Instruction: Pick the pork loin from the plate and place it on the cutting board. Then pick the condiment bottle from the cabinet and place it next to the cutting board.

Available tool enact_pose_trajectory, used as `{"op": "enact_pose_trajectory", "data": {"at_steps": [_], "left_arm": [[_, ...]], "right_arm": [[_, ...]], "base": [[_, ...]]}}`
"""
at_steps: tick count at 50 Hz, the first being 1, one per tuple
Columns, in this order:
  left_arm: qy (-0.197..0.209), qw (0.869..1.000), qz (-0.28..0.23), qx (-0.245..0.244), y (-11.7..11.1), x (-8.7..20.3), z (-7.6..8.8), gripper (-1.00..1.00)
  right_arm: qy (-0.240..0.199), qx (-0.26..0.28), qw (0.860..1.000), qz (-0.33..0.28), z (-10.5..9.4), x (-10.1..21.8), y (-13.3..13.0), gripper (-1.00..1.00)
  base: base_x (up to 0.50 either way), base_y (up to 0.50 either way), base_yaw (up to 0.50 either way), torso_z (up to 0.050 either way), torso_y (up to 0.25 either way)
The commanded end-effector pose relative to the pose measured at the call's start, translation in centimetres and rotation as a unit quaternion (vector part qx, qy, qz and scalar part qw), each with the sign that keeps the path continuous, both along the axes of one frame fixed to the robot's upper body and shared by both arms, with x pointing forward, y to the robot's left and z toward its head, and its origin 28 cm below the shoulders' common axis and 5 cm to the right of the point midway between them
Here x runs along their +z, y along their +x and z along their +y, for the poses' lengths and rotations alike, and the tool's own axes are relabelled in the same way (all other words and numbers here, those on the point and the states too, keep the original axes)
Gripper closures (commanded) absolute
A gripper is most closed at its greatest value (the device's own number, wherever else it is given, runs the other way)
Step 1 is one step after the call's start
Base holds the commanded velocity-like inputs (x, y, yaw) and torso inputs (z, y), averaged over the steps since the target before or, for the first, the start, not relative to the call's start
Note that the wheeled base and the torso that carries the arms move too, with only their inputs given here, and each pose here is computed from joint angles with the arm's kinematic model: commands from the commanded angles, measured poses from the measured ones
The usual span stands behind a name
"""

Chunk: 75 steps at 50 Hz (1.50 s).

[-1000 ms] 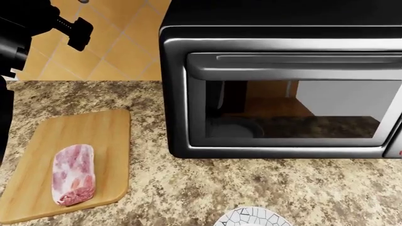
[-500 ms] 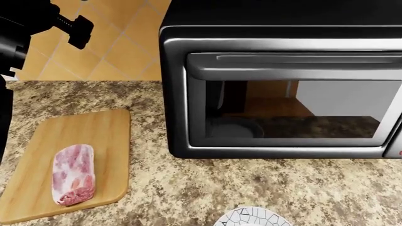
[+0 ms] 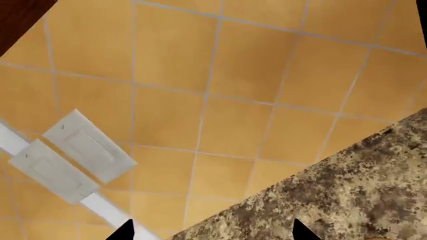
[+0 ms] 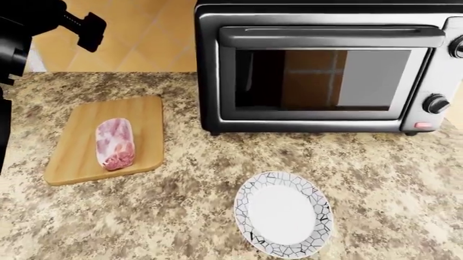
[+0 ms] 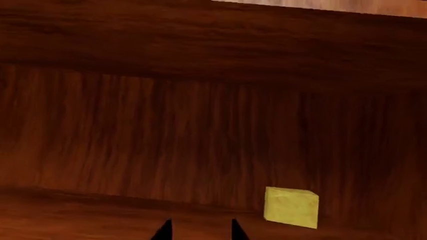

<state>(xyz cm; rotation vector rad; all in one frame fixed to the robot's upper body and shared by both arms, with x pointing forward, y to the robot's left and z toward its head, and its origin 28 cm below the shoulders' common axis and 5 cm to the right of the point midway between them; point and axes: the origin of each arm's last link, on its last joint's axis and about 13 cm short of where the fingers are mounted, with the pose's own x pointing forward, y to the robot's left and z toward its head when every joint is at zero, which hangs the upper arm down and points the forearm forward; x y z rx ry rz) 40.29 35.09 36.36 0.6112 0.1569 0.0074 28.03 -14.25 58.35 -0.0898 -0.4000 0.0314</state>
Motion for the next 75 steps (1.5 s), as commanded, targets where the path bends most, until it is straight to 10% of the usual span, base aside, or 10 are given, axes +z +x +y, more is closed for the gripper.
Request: {"op": "enact_pose_trajectory", "data": {"at_steps": [1, 26, 29, 39, 75], "left_arm": [[-0.001, 1.0, -0.004, 0.0, -0.1, 0.3, 0.1, -1.0], [-0.008, 1.0, -0.001, 0.001, -0.1, -0.4, 0.4, -1.0], [-0.012, 1.0, -0.001, -0.005, 0.1, -0.4, 0.1, -1.0], [-0.014, 1.0, 0.0, -0.007, 0.1, -0.6, 0.2, -1.0], [-0.079, 0.996, -0.044, -0.02, -2.8, -3.0, 3.1, -1.0]], "right_arm": [[-0.002, 0.004, 1.0, -0.002, 0.0, 0.1, -0.1, 1.0], [-0.002, 0.004, 1.0, -0.002, 0.0, 0.1, -0.1, 1.0], [-0.024, 0.159, 0.987, -0.029, 1.6, 0.3, 0.7, 1.0], [-0.059, 0.277, 0.959, -0.001, 3.9, -0.2, 1.1, 1.0], [-0.041, 0.423, 0.898, 0.114, 5.4, -2.8, 2.6, 1.0]], "base": [[-0.5, 0.0, 0.0, 0.0, 0.0], [-0.2, 0.0, 0.0, 0.0, 0.0], [0.0, 0.0, 0.0, 0.0, 0.0], [0.0, 0.0, 0.0, 0.0, 0.0], [0.0, 0.0, 0.0, 0.0, 0.0]]}}
